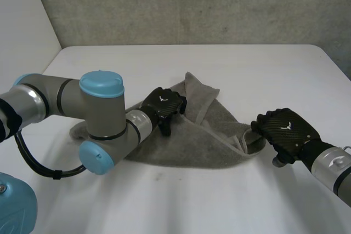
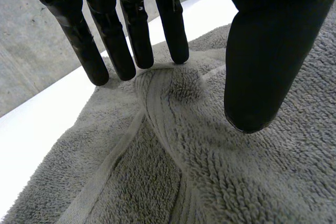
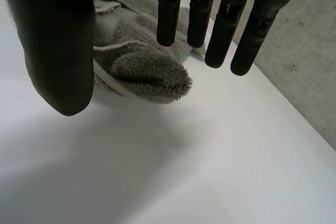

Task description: Fold the towel.

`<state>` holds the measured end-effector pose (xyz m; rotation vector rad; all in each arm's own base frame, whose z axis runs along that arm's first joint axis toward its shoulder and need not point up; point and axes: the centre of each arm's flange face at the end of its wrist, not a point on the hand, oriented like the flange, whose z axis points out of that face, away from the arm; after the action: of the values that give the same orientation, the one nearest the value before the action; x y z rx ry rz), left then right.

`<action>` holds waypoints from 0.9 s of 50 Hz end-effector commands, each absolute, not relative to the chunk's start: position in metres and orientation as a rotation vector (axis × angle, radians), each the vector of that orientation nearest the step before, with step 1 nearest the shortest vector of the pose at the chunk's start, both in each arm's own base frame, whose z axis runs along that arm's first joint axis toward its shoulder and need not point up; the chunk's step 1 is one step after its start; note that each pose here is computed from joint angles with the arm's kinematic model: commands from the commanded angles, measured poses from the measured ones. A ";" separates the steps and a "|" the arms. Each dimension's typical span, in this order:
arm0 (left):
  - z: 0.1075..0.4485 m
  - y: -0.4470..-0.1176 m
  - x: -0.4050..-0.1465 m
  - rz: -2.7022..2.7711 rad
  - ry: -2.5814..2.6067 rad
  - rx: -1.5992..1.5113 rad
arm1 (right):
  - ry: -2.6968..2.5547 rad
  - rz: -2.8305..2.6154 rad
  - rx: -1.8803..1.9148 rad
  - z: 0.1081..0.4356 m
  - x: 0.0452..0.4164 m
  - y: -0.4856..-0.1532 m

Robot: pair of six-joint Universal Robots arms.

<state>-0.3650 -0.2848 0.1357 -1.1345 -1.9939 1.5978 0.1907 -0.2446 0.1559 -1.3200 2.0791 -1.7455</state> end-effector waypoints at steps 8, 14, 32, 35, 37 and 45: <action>0.129 -0.287 -0.367 1.595 -1.997 -1.146 | 2.056 -1.730 -1.416 0.149 0.193 -0.239; 0.128 -0.288 -0.367 1.596 -1.996 -1.145 | 2.058 -1.712 -1.440 0.141 0.194 -0.243; 0.136 -0.290 -0.367 1.628 -1.989 -1.134 | 1.984 -1.777 -1.469 0.119 0.205 -0.269; 0.150 -0.291 -0.367 1.665 -1.963 -1.125 | 1.934 -1.779 -1.498 0.120 0.217 -0.269; 0.158 -0.291 -0.366 1.686 -1.951 -1.116 | 1.920 -1.780 -1.502 0.121 0.221 -0.269; 0.226 -0.290 -0.353 1.844 -1.853 -1.043 | 1.897 -1.901 -1.390 0.154 0.225 -0.285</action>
<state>-0.3639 -0.2913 0.1761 -1.0984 -1.9264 1.7271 0.2238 -0.2745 0.1300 -1.4769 1.9071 -1.8180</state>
